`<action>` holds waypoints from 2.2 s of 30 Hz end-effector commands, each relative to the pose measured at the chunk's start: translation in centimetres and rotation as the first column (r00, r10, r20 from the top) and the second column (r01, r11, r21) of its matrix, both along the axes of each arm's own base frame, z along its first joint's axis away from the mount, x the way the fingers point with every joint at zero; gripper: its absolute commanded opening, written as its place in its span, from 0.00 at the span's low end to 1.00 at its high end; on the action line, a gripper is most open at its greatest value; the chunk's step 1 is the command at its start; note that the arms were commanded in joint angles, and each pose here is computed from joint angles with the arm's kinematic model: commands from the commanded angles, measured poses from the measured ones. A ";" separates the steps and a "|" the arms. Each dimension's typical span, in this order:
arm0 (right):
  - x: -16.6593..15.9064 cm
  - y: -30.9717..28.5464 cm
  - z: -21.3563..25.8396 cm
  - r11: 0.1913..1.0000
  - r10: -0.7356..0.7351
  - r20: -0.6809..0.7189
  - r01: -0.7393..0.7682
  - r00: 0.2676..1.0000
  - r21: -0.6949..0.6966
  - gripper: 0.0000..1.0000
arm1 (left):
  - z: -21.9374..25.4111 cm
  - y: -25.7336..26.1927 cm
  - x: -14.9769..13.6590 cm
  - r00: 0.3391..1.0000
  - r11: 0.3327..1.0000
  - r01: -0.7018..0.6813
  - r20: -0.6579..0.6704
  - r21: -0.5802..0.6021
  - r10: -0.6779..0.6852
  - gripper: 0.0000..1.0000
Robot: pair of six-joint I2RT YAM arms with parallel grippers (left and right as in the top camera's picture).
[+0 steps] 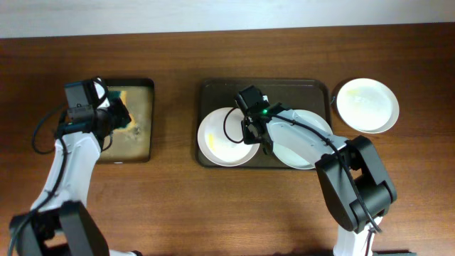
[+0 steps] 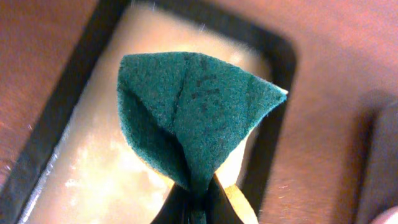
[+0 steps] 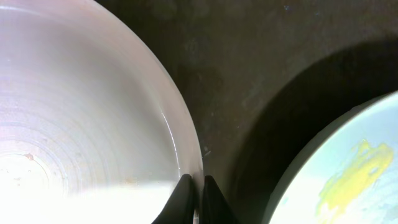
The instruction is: Clean dirty plates on tray and stack at the side
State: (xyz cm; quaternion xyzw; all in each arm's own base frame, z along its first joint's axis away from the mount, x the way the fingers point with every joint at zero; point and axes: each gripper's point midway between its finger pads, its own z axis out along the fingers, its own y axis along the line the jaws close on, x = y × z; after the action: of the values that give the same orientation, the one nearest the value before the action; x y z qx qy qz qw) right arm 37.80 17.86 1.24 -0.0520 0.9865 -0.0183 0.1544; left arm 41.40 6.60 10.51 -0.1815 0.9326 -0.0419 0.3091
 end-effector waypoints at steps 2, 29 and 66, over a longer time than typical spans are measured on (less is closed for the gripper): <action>-0.7 -0.4 -0.9 0.999 0.004 -0.024 -0.005 1.000 -0.032 0.04 | -1.2 0.5 -0.1 0.999 1.000 -0.008 -0.033 0.017 0.008 0.00; -0.1 -0.1 -1.2 0.998 -0.066 -0.001 0.066 0.998 0.002 0.05 | 4.2 -2.2 -0.4 0.990 0.998 0.069 0.122 -0.007 -0.068 0.00; -0.3 -0.9 -1.1 0.950 -0.007 -0.183 0.063 0.983 0.306 0.04 | -2.3 -26.2 -2.0 0.937 0.907 0.331 -0.025 -0.259 -0.348 0.00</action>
State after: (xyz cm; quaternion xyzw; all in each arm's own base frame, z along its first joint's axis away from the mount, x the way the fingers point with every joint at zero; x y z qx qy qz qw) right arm 37.93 17.21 1.02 -0.0006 0.9863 0.1426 0.0835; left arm 39.20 -17.84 10.03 -0.0430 0.9455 -0.2037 0.2502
